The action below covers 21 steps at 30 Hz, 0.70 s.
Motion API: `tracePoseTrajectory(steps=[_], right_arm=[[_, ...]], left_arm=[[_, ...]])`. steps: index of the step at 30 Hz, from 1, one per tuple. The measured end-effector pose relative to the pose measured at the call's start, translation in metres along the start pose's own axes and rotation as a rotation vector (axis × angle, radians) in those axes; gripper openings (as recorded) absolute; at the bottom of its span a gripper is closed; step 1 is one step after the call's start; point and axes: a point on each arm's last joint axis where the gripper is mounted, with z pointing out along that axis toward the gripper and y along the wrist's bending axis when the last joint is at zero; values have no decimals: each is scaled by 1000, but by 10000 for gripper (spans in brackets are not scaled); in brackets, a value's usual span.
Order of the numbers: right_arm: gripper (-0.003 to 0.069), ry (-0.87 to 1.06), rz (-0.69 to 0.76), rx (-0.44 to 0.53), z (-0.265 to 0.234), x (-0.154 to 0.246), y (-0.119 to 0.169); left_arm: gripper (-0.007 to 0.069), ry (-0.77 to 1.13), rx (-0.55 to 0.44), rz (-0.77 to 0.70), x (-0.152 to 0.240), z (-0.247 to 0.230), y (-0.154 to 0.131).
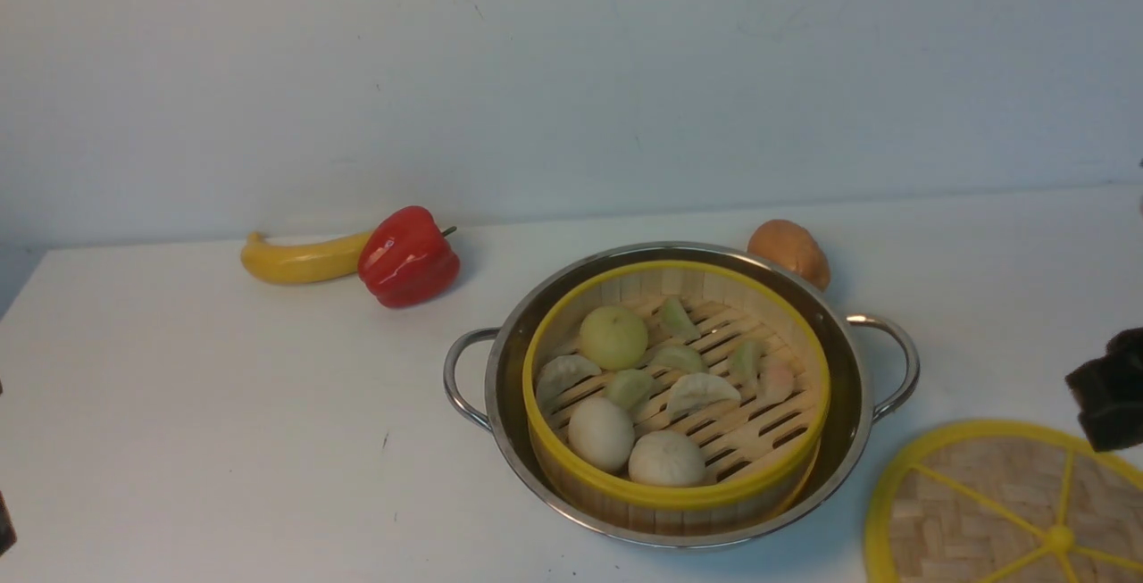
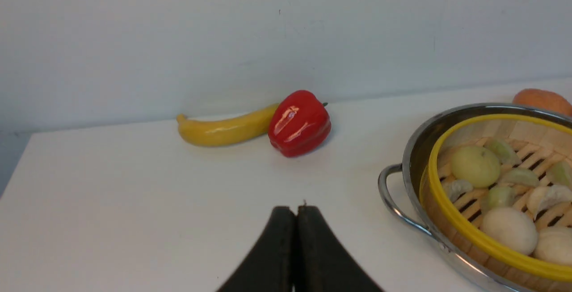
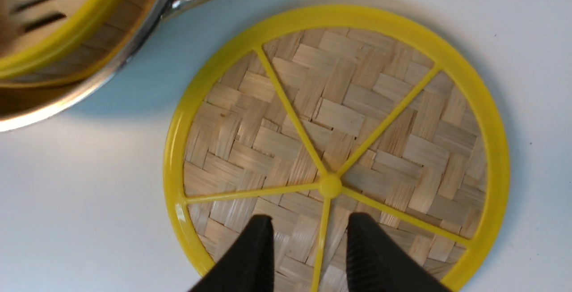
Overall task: Place the steamer in the pot on the white table, and put the lid on the steamer.
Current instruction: 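Move the gripper down to the bamboo steamer lid and grasp its center knob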
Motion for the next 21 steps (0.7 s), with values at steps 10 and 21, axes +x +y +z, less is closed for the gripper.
tracePoseTrajectory(steps=[10,21], right_arm=[[244,20,-59,44,9,-3,16],[244,33,-46,71,35,13,11]], left_arm=[[-1,50,15,45,41,3,0],[-1,-5,66,14,79,-2,-5]])
